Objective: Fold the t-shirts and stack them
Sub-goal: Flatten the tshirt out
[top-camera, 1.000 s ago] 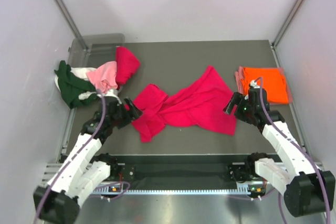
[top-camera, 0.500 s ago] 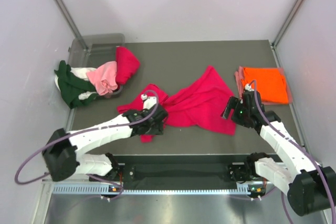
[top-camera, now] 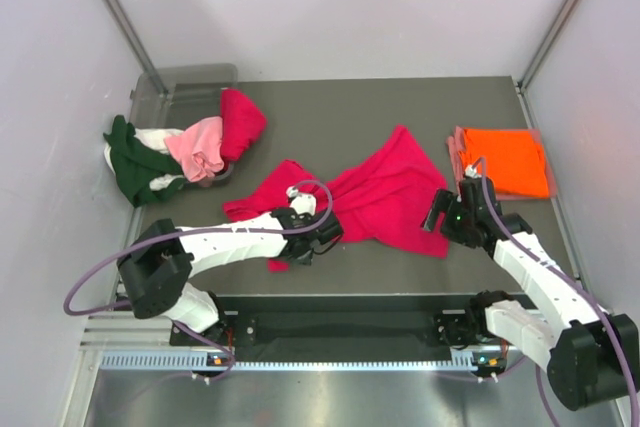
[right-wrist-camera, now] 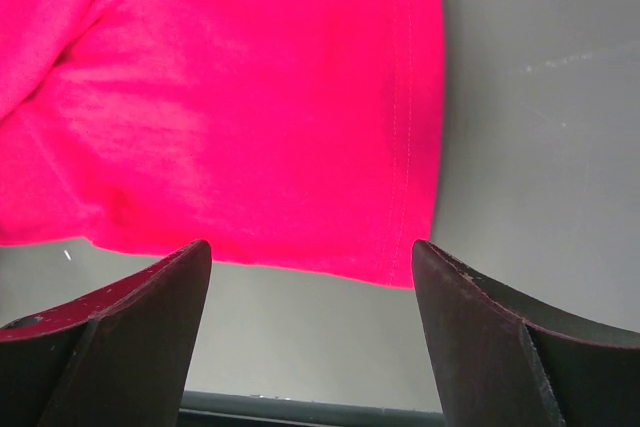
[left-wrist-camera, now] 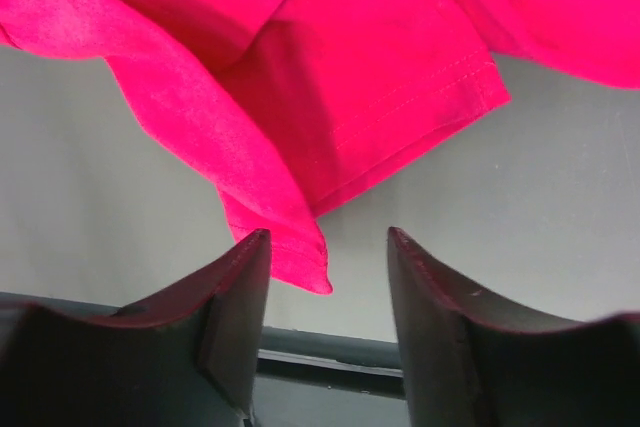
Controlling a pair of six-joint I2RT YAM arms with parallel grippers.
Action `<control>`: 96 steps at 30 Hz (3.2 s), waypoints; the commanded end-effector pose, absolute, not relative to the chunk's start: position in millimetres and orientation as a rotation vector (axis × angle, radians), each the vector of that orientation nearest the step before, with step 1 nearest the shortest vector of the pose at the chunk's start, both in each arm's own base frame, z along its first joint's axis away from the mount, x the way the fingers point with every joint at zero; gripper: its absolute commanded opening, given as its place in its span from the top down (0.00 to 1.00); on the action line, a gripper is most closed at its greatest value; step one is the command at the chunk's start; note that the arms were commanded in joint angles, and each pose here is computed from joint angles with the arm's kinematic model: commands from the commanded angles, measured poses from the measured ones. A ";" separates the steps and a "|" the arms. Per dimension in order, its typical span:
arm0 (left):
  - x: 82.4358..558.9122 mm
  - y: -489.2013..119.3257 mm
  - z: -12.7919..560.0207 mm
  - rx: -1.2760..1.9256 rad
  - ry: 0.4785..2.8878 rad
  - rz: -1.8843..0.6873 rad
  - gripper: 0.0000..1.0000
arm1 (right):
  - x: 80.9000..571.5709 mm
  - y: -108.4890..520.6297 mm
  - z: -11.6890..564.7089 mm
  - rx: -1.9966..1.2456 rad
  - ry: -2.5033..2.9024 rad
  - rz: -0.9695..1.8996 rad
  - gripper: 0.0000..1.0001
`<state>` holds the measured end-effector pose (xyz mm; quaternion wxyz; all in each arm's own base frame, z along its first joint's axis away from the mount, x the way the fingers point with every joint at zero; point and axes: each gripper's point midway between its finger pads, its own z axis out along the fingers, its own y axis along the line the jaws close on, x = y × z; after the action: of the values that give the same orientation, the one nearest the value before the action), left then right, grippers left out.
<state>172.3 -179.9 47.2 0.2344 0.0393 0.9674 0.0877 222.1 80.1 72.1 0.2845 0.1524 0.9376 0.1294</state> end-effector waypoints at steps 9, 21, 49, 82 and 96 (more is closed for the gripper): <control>158.0 -175.4 32.2 0.144 2.700 0.220 0.87 | 222.4 73.9 65.1 0.421 2.511 0.287 0.18; 168.5 -172.5 63.1 0.023 2.680 -0.146 1.00 | 201.6 70.8 45.0 0.544 2.573 0.230 0.31; 220.8 -99.9 143.8 -0.541 2.280 -0.430 1.00 | 197.4 70.7 14.2 0.686 2.585 0.090 0.74; 344.2 -112.4 246.1 -0.621 2.111 -0.711 1.00 | 321.5 103.9 179.6 0.282 2.327 0.436 1.00; 372.0 -17.9 508.3 -0.597 1.599 -0.655 1.00 | 359.0 118.1 404.4 0.142 1.925 0.704 1.00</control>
<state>410.1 -32.2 419.5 0.5310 -0.2834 0.7497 -0.2750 378.0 116.7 344.6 0.4743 0.0839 0.8357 0.2637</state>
